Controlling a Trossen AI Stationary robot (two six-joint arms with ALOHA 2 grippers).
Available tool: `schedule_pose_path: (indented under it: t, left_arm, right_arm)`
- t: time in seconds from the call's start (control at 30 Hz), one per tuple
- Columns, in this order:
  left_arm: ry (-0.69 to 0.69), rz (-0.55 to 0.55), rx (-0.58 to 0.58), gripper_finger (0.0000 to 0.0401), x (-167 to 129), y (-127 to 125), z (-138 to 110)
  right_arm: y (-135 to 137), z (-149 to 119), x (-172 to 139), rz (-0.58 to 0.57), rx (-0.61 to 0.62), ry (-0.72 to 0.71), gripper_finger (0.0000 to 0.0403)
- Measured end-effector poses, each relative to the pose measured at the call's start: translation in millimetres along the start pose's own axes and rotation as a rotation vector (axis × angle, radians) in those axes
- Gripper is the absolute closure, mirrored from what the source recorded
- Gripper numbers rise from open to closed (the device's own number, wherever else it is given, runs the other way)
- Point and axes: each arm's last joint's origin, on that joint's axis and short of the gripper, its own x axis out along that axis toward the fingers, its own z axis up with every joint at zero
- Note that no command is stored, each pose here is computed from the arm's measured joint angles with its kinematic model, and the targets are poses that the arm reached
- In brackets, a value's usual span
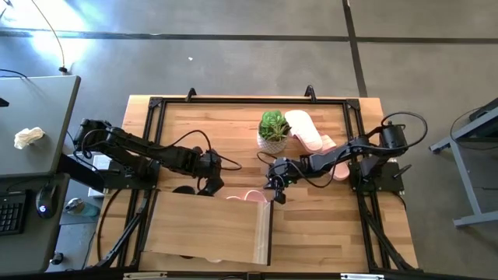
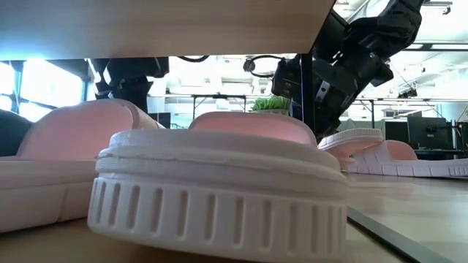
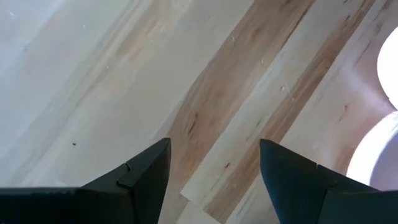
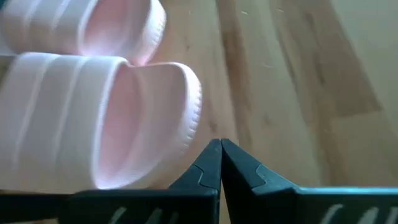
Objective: Pick and place slides into the shelf
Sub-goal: Put the pink slide on the shelf
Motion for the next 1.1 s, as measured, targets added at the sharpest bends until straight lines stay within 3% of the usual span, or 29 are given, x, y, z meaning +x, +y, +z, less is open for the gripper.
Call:
schedule_pose_path:
  t: [0.2,0.53,0.83,1.1]
  left_arm:
    - [-0.015,0.016,0.005,0.0171,0,4,5]
    - [-0.101,-0.013,0.045,0.0171,-16,7,44]
    - [-0.124,-0.196,-0.020,0.0171,-38,16,86]
    - [-0.037,-0.434,-0.036,0.0171,-39,34,100]
  right_arm:
    - [1,5,-15,-0.089,-0.008,-0.010,0.0403]
    - [-1,16,-61,-0.214,0.023,-0.021,0.0403]
    - [0,25,-121,-0.259,0.042,-0.101,0.0403]
    - [8,2,-182,-0.400,0.016,-0.055,0.0403]
